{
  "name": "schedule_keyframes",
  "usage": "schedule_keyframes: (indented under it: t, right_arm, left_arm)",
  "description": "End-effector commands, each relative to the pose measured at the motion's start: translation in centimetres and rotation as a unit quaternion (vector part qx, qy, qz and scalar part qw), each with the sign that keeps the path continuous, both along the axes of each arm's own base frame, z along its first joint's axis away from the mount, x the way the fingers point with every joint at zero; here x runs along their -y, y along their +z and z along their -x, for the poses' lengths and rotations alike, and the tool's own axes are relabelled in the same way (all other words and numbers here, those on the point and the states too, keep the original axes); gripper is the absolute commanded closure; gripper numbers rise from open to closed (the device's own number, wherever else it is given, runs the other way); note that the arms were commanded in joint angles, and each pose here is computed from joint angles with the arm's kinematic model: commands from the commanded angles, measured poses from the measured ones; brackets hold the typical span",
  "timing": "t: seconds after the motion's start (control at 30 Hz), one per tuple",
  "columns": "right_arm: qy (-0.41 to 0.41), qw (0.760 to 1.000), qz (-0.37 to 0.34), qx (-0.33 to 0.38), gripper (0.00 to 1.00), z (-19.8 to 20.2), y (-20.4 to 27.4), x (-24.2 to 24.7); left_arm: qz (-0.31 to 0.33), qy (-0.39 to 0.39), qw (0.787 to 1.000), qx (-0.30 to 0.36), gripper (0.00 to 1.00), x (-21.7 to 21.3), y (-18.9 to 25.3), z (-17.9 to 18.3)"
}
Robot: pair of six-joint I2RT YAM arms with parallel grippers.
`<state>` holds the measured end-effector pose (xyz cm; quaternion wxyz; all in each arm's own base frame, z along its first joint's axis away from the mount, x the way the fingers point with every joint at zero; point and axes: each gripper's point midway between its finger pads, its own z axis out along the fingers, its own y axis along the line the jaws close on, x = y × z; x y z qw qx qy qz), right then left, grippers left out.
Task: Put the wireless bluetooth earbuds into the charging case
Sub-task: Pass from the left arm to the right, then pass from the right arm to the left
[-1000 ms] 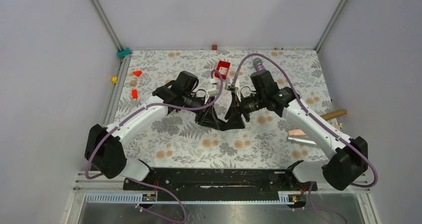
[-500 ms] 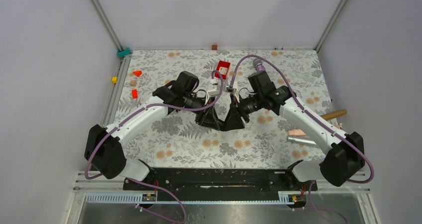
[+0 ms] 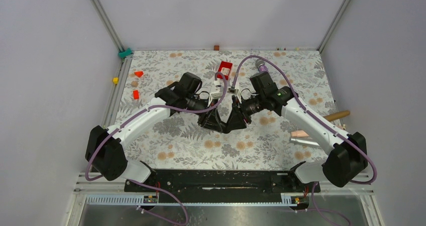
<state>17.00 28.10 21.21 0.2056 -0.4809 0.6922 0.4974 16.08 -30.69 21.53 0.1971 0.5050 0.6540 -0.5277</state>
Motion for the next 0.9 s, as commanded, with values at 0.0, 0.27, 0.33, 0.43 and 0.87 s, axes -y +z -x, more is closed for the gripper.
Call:
schedule_keyframes:
  t: [0.0,0.27,0.33,0.43,0.87]
  right_arm:
    - [0.010,1.000,-0.022,0.008,0.58,-0.1,1.3,-0.4]
    - [0.008,1.000,-0.021,0.011,0.77,-0.2,1.3,-0.4]
    - [0.007,1.000,-0.021,0.010,0.81,-0.2,1.5,-0.4]
    - [0.003,1.000,-0.024,0.018,0.82,-0.2,2.0,-0.3]
    - [-0.061,0.987,-0.021,0.148,0.87,-1.0,7.2,2.2]
  left_arm:
    - [0.027,-0.007,0.999,0.043,1.00,0.5,2.2,-0.5]
    - [0.026,-0.005,0.999,0.043,0.96,0.5,2.3,-0.5]
    - [0.025,-0.003,0.999,0.044,0.81,0.5,2.3,-0.6]
    - [0.022,0.003,0.999,0.048,0.59,0.4,2.3,-0.8]
    - [0.018,0.138,0.950,0.280,0.01,-3.8,10.3,-3.8]
